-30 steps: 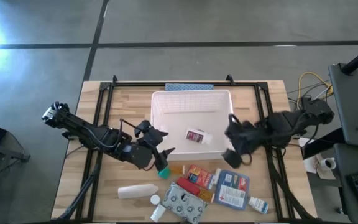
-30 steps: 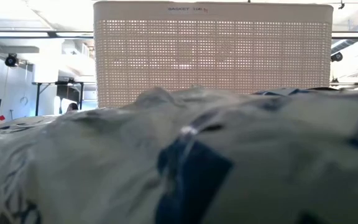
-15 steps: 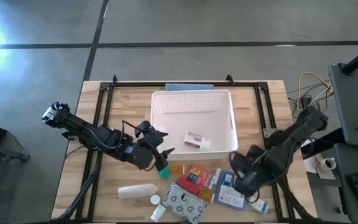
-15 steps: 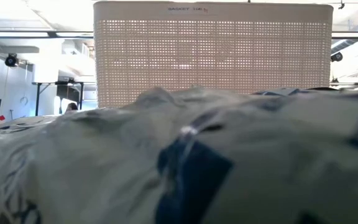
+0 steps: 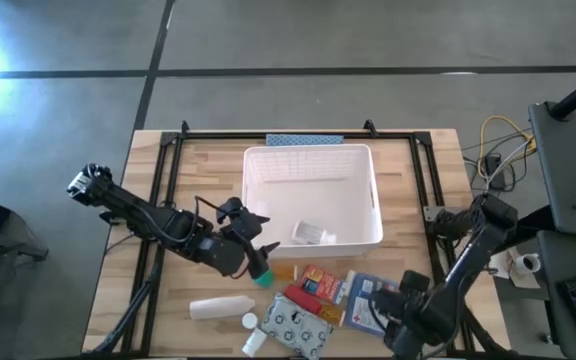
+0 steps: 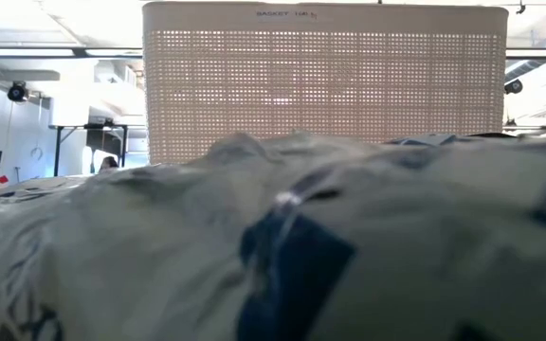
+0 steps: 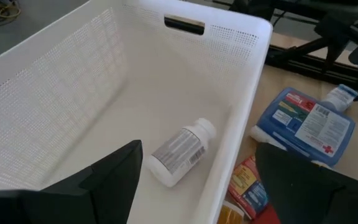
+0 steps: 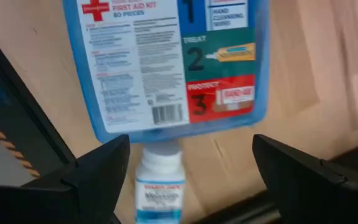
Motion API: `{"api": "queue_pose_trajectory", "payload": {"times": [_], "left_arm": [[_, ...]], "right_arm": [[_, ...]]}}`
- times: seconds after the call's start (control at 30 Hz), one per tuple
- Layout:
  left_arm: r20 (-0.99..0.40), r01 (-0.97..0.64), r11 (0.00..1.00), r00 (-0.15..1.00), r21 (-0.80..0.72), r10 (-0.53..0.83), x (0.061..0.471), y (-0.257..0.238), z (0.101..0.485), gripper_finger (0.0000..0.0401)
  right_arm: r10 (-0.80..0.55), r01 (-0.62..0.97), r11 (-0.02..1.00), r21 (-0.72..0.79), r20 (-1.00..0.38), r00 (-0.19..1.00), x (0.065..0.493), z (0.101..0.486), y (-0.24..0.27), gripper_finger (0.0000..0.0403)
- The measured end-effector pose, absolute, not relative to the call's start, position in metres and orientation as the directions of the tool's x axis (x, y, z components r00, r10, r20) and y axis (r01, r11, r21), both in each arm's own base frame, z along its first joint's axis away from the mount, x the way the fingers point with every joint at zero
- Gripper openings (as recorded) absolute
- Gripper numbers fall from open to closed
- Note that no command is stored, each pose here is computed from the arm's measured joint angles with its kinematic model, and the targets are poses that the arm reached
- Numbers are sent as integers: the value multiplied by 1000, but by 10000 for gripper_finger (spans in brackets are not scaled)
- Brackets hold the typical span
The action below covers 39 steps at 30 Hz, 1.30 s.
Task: Pick & place medical supplies in basket/bin
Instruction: Put the white and blue medicine bottle into the white bin
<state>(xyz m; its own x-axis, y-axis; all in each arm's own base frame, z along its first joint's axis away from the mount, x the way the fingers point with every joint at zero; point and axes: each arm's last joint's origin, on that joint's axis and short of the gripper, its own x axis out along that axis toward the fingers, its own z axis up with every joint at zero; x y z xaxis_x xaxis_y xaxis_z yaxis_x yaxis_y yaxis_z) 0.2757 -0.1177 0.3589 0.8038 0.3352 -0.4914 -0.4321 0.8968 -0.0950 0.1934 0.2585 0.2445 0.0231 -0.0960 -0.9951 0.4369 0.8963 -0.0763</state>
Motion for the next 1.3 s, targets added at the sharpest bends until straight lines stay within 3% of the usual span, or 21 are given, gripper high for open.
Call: {"api": "queue_pose_trajectory", "payload": {"times": [0.43,0.67,0.87,1.1,1.3], "left_arm": [[-495,-428,899,803,-90,333,275,-119,357,293],[-494,-428,899,803,-91,333,275,-119,357,293],[-494,-430,898,802,-91,334,275,-119,357,293],[-494,-436,894,803,-105,334,275,-119,357,293],[-494,-438,893,803,-107,334,275,-119,357,293]], "right_arm": [[-92,547,834,-70,-996,12,159,220,288,329],[-79,499,864,-61,-997,15,128,208,303,329],[-98,543,836,-78,-995,8,122,189,297,329],[13,591,806,-24,-998,-57,120,167,300,329],[-31,587,806,-78,-995,-90,117,152,295,329]]}}
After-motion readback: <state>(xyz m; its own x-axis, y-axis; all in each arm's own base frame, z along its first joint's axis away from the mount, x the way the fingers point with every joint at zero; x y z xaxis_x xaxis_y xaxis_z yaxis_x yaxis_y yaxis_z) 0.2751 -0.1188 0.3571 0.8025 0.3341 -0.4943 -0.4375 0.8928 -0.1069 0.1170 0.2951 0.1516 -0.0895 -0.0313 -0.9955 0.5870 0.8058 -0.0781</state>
